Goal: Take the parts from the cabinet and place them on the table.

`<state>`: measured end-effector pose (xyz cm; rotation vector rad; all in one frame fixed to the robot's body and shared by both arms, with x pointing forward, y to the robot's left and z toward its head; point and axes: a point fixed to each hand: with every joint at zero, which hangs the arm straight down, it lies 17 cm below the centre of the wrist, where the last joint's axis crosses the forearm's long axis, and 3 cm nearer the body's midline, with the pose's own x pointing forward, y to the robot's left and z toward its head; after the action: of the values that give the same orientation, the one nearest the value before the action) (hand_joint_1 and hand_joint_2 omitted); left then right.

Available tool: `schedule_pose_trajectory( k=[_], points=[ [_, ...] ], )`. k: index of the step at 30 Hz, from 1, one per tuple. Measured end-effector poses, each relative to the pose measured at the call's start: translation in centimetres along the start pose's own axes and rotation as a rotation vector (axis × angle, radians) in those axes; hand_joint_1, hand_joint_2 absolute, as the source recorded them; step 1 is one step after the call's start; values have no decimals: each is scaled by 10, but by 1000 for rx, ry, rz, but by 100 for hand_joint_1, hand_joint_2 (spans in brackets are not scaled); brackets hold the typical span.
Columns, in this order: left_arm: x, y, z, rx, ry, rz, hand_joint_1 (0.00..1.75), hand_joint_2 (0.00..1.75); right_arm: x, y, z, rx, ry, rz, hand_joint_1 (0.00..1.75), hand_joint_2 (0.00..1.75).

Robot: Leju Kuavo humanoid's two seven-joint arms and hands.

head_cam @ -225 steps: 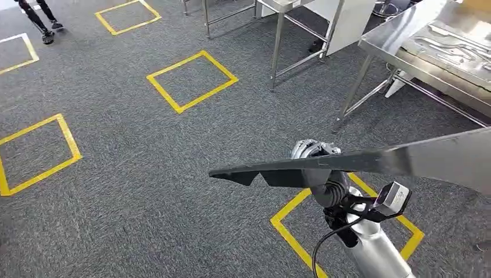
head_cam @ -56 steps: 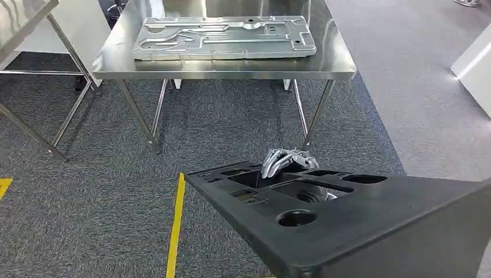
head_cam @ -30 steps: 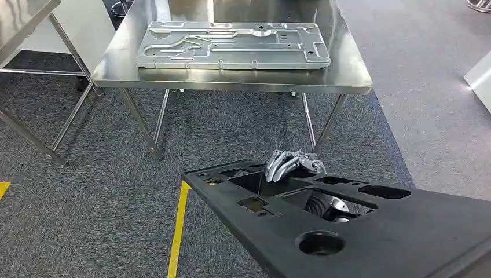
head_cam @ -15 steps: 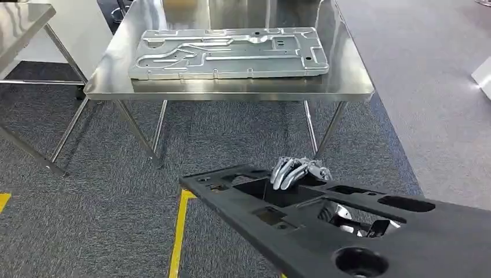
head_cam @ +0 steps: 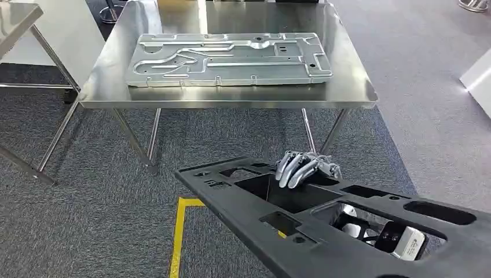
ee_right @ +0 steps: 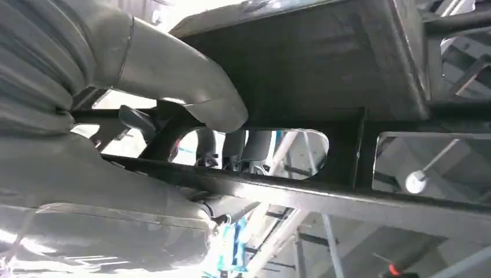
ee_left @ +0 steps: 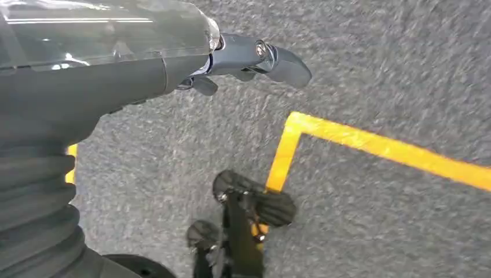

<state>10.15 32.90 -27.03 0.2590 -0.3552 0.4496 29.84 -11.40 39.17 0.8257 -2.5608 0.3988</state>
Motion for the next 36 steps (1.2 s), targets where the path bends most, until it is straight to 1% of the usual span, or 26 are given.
schedule_pose_trajectory(
  k=[12, 15, 19, 30, 36],
  points=[
    [0, -4, 1, -3, 1, 7, 0, 175, 4, 3, -4, -6, -14, -5, 175, 175],
    [0, -5, 1, -1, 1, 9, 0, 175, 6, 8, -2, -2, -17, -15, 175, 175],
    [-2, -3, 1, 1, 5, 8, 0, 175, 5, 11, 8, -11, -5, -35, 175, 175],
    [1, -3, 0, -2, 2, 8, 0, 175, 24, 5, 6, -25, -54, -23, 175, 175],
    [1, -2, 0, 1, 1, 8, 0, 175, 26, 4, 10, -33, -49, -19, 175, 175]
  ],
)
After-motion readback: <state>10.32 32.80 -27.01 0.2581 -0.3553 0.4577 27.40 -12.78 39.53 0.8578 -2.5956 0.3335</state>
